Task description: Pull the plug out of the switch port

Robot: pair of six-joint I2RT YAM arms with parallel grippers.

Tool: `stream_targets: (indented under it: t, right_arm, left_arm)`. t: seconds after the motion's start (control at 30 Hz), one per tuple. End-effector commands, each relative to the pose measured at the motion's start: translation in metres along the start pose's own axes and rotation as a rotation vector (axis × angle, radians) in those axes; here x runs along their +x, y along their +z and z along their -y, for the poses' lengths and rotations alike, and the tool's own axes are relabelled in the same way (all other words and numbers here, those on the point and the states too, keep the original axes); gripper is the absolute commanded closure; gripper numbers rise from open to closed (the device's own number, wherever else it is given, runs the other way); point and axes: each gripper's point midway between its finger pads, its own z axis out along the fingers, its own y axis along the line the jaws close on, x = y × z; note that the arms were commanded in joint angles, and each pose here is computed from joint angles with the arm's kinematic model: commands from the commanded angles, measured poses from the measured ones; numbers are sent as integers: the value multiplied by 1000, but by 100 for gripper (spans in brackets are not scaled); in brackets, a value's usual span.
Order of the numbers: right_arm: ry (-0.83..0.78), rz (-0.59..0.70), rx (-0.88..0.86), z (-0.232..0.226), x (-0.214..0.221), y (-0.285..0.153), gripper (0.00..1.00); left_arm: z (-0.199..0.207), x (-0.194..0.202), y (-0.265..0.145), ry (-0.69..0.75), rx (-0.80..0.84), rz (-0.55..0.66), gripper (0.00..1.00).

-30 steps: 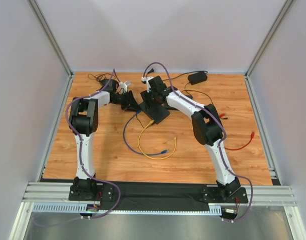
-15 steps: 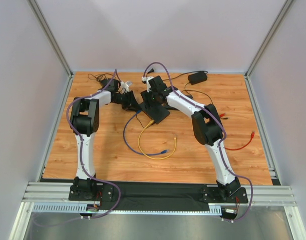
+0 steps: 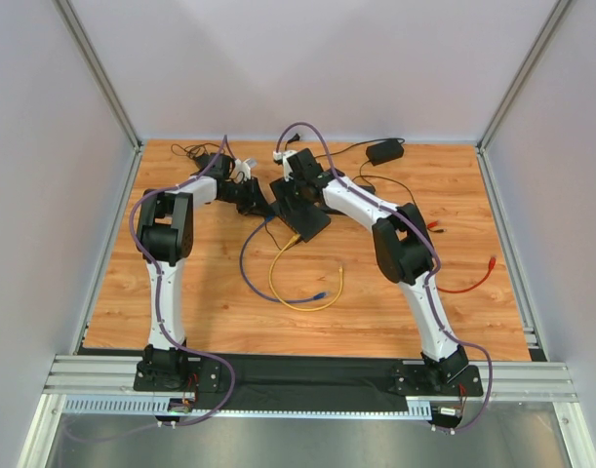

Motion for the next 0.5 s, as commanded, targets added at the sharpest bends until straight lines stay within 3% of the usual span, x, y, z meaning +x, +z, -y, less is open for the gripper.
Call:
stream_targets:
  t: [0.0,0.47]
  right_arm:
    - [-35,-105,9,-1,26,-5,25]
    - [-199,-229,60,-6,56,2,19]
  left_arm:
    - [-16,7,11,-22,-66,-21,100]
    - [-17,8,10,-4,-79,-14,100]
